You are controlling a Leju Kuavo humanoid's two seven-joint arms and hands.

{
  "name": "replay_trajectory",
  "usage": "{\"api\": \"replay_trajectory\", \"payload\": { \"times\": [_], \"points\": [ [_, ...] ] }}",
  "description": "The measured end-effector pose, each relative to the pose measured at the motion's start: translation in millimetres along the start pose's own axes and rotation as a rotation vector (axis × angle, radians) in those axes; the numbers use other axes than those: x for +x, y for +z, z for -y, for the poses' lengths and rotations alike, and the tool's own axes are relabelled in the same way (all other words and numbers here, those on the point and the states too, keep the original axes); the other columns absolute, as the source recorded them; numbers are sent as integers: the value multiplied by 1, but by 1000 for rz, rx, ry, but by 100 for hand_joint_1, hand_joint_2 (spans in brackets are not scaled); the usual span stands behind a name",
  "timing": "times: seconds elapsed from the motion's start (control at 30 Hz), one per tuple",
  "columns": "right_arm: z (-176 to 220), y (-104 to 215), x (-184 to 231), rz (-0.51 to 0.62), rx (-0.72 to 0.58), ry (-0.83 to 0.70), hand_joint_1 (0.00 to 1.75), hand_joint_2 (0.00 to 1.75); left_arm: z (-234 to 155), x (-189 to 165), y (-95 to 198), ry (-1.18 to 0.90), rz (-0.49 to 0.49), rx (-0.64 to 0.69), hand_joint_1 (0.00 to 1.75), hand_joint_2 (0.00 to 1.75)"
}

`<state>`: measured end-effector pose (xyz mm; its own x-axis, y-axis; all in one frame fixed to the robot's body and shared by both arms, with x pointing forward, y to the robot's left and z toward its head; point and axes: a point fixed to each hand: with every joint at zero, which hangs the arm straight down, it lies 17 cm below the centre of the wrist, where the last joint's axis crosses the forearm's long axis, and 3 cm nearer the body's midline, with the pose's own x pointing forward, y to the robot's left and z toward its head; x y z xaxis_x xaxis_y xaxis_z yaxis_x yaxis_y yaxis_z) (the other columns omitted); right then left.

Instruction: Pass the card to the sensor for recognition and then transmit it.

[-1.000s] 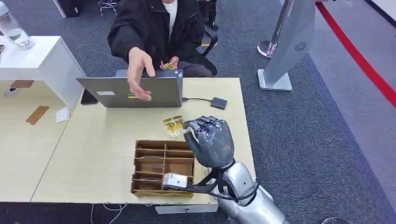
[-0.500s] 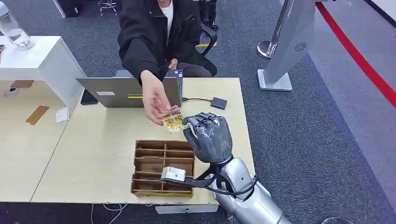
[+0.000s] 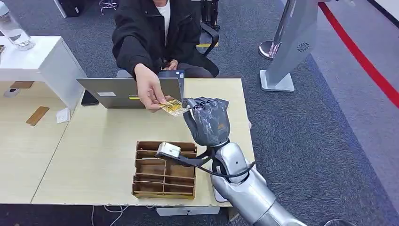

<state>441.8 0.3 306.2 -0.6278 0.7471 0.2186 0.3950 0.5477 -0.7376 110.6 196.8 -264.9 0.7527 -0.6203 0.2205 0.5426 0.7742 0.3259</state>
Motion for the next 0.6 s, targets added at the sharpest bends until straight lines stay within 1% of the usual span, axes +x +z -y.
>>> {"api": "replay_trajectory", "payload": {
  "times": [0.03, 0.27, 0.43, 0.47, 0.53, 0.6],
  "points": [
    [-2, -2, 1, -1, 5, -2, 0, 175, 0, 0, 0, -3, 1, 0, 0, 0],
    [-9, -4, 2, -22, 26, -38, 0, 175, 1, 2, 0, -3, 4, -3, 0, 0],
    [-3, -3, 4, -29, 4, -128, 0, 175, -1, 2, 0, 20, 6, 4, 0, 0],
    [1, -3, 4, -31, -7, -154, 0, 0, -2, 2, 0, 26, 6, 7, 0, 0],
    [5, 1, 3, -42, -20, -202, 0, 0, -3, 2, -1, 38, 6, 13, 0, 0],
    [14, 6, 1, -57, -46, -284, 0, 0, -5, 1, -1, 52, 8, 20, 0, 0]
  ]
}}
